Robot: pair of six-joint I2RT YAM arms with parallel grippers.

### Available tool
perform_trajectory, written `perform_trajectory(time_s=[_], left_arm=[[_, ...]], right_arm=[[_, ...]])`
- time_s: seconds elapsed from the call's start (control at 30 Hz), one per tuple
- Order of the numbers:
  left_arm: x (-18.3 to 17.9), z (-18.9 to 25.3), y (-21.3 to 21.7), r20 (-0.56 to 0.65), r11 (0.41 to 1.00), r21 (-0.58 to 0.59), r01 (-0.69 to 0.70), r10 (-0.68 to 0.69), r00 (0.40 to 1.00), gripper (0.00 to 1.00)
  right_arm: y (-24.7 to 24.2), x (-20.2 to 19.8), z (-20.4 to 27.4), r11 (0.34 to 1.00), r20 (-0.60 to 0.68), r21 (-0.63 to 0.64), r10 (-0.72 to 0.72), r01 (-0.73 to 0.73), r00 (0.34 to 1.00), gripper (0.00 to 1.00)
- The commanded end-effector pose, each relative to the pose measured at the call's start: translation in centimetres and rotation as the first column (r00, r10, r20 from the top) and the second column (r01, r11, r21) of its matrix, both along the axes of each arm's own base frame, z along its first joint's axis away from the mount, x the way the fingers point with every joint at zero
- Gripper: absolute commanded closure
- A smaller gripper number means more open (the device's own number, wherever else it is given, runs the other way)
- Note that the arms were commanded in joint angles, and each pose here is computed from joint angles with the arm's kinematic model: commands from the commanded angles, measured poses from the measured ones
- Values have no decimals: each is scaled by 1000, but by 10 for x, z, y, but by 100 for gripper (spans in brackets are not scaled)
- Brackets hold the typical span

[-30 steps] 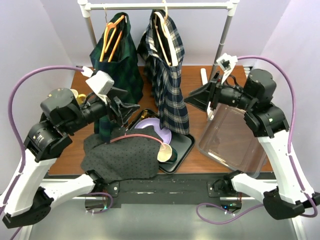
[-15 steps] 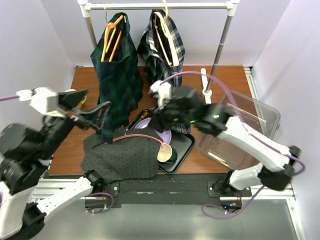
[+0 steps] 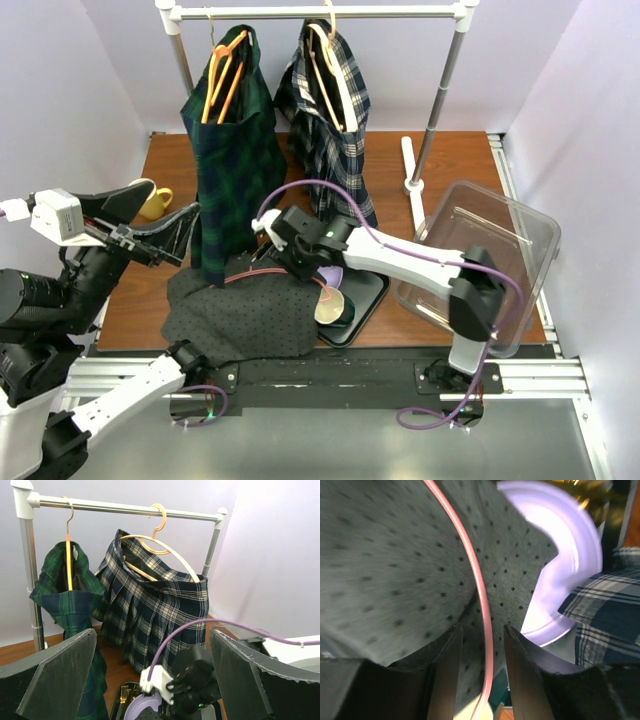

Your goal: Remove the skirt from the hanger

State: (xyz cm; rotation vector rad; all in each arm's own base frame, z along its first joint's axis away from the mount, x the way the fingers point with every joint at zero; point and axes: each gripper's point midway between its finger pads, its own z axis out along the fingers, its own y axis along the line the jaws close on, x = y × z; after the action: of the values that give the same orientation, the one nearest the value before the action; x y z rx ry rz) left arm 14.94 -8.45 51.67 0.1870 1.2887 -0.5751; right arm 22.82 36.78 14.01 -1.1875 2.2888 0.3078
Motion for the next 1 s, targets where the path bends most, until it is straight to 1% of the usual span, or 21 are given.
perform_trajectory(time_s=[0.0, 0.1, 0.13, 0.27, 0.33, 0.37, 0.4, 0.47, 0.5, 0.57, 0.7, 0.73, 0.97], left_arm=[[2, 0, 9, 17, 999, -14, -45, 45, 999, 0], [5, -5, 8, 12, 999, 0, -52, 52, 999, 0], [6, -7, 7, 9, 999, 6, -52, 52, 999, 0], [7, -10, 6, 2, 998, 16, -55, 55, 998, 0], [9, -12, 7, -1, 998, 18, -64, 64, 998, 0], [9, -13, 7, -1, 998, 22, -65, 65, 998, 0], [9, -12, 7, 0, 998, 20, -66, 66, 998, 0], [11, -14, 7, -1, 997, 26, -71, 71, 998, 0], [11, -13, 8, 1, 997, 26, -72, 72, 997, 0], [12, -13, 7, 3, 997, 30, -76, 76, 997, 0], [13, -9, 5, 6, 997, 32, -70, 70, 998, 0], [15, -10, 3, 3, 997, 40, -68, 68, 998, 0], [27, -21, 2, -34, 990, 95, -105, 108, 994, 0]], right_arm=[[-6, 4, -16, 994, 6, -101, 34, -33, 999, 59], [-8, 0, -34, 990, -33, -137, 41, -45, 999, 58], [-7, -3, -36, 986, -43, -142, 77, -82, 996, 58], [-5, -12, -47, 985, -94, -129, 104, -116, 990, 56], [-5, -12, -51, 984, -95, -133, 103, -115, 990, 60], [-5, -9, -51, 985, -85, -139, 92, -103, 992, 64], [-6, -8, -51, 985, -76, -143, 86, -96, 993, 75], [-6, -4, -47, 986, -57, -141, 79, -87, 995, 88], [-4, -1, -38, 988, -37, -130, 75, -79, 996, 100], [-5, 6, -25, 990, 7, -126, 65, -63, 998, 100], [1, 12, 17, 997, 83, -32, 71, -69, 994, 100], [2, 13, 34, 997, 120, 8, 74, -75, 990, 100], [-9, 14, 96, 985, 275, 130, 71, -110, 959, 100]])
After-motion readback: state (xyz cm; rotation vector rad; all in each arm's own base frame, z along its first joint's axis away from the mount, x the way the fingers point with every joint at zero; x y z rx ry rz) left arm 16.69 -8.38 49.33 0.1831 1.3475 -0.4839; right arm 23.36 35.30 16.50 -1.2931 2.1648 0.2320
